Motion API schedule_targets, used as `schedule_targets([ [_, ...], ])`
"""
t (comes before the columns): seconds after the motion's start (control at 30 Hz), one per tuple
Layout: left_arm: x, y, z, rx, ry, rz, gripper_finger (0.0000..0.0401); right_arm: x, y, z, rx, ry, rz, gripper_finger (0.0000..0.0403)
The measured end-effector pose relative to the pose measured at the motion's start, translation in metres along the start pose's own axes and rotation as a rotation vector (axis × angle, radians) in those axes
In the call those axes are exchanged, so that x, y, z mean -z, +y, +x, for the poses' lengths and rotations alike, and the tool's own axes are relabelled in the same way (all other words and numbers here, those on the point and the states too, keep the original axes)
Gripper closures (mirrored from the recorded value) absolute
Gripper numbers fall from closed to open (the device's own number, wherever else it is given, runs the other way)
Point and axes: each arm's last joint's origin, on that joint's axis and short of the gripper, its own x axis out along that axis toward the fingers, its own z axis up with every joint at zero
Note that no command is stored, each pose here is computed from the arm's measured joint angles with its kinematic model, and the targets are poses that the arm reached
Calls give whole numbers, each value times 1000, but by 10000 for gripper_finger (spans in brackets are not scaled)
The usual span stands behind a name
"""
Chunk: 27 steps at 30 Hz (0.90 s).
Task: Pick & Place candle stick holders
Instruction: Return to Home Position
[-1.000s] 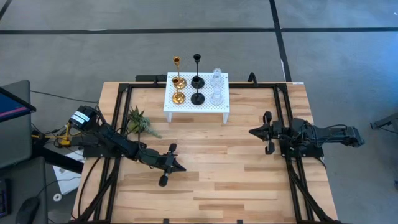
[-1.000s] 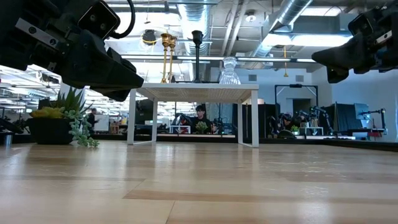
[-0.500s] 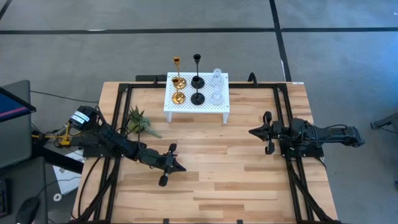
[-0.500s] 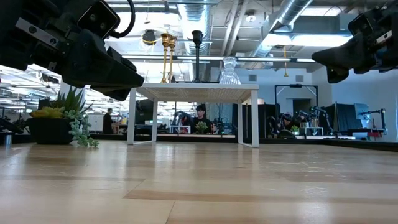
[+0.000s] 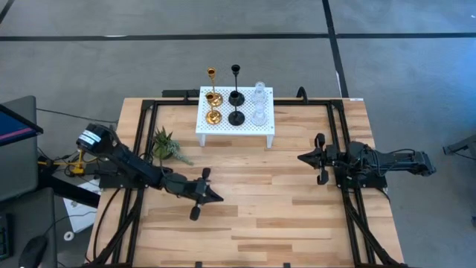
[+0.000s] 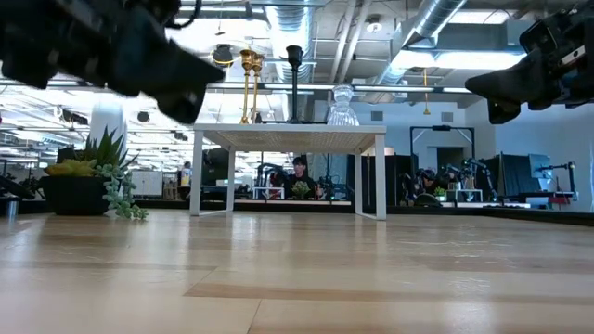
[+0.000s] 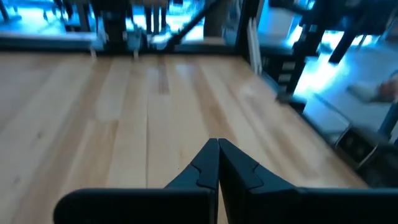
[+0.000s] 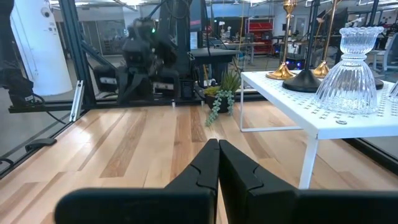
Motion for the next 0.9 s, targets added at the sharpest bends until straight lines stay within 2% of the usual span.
schedule_targets([
  [0.23, -32, 1, -19, 9, -121, 6, 397, 0, 0, 0, 0, 0, 0, 403],
  [0.5, -54, 11, -44, -25, -139, 26, 397, 0, 0, 0, 0, 1, 0, 403],
  [0.67, -62, 30, -53, -106, -149, -28, 397, 0, 0, 0, 0, 1, 0, 403],
  [0.83, -65, 56, -55, -23, -141, -46, 397, 0, 0, 0, 0, 1, 0, 403],
  [0.9, -65, 68, -57, -34, -142, -75, 397, 0, 0, 0, 0, 1, 0, 403],
])
